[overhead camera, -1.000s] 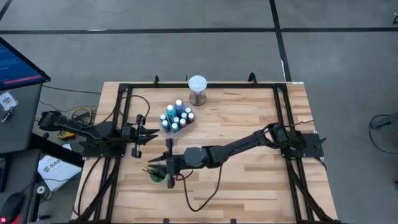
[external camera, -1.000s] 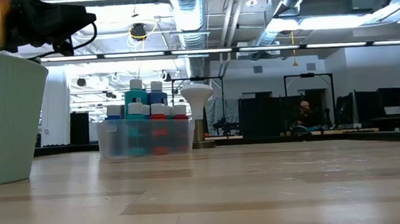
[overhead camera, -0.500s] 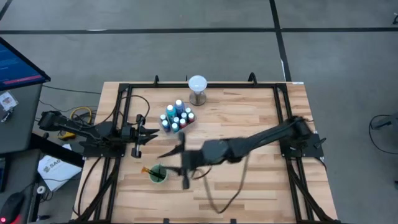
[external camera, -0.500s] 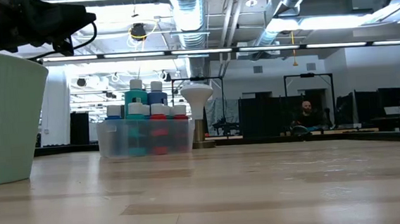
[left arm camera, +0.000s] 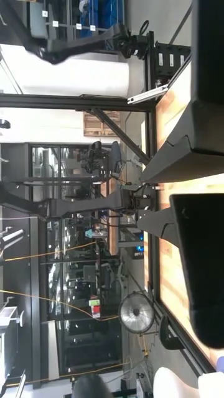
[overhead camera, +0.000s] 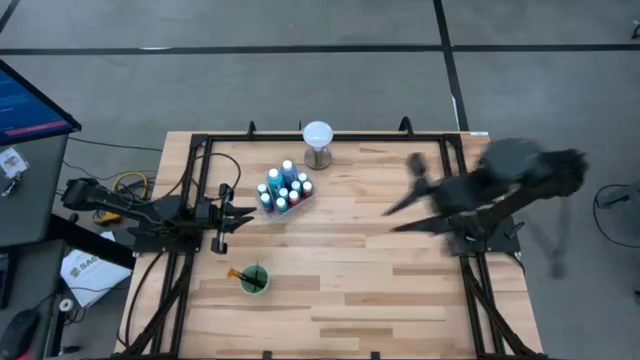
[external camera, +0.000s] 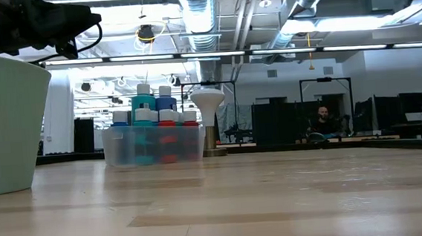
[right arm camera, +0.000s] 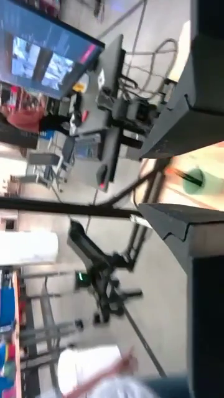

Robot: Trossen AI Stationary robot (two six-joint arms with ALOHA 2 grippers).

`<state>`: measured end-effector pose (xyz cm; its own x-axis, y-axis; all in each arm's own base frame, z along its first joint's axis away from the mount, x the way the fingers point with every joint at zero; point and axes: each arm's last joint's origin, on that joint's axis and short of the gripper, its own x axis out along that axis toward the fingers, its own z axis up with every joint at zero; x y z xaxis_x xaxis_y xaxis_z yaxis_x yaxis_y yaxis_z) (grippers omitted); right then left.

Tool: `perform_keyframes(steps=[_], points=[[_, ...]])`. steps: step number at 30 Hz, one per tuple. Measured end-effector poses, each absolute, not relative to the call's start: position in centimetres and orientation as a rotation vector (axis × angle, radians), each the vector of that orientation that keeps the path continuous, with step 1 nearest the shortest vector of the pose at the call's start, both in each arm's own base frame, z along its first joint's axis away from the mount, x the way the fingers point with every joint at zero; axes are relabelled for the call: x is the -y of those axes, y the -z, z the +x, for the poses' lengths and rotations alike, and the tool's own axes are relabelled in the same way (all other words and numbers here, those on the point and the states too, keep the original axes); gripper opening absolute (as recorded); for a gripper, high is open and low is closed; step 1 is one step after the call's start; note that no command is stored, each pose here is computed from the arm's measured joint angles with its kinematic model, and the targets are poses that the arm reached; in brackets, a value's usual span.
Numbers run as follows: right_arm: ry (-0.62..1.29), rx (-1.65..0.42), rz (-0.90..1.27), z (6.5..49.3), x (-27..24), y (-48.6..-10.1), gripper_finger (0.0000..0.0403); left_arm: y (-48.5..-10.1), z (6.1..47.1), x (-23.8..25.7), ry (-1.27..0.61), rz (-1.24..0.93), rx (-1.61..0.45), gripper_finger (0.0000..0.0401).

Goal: Pick & Place Paint Supplies
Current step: Return to Home Position

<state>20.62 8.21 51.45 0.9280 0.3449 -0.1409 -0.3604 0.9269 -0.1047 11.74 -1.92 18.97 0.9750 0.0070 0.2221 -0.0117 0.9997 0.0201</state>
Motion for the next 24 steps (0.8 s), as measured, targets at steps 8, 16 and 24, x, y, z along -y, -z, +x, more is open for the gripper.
perform_keyframes(steps=[8,16,24], points=[[-0.391,-0.098,-0.093,10.8,-4.7,-47.9,0.009,-19.0,11.7,1.9,-0.009,0.021,0.225,0.0001],[-0.372,0.159,0.017,5.1,-2.1,-38.2,0.0056,-19.0,11.7,1.9,-0.009,0.021,0.225,0.0001],[-0.377,0.37,0.115,3.7,-1.5,-30.2,0.0008,-19.0,11.7,1.9,-0.009,0.021,0.226,0.0001]])
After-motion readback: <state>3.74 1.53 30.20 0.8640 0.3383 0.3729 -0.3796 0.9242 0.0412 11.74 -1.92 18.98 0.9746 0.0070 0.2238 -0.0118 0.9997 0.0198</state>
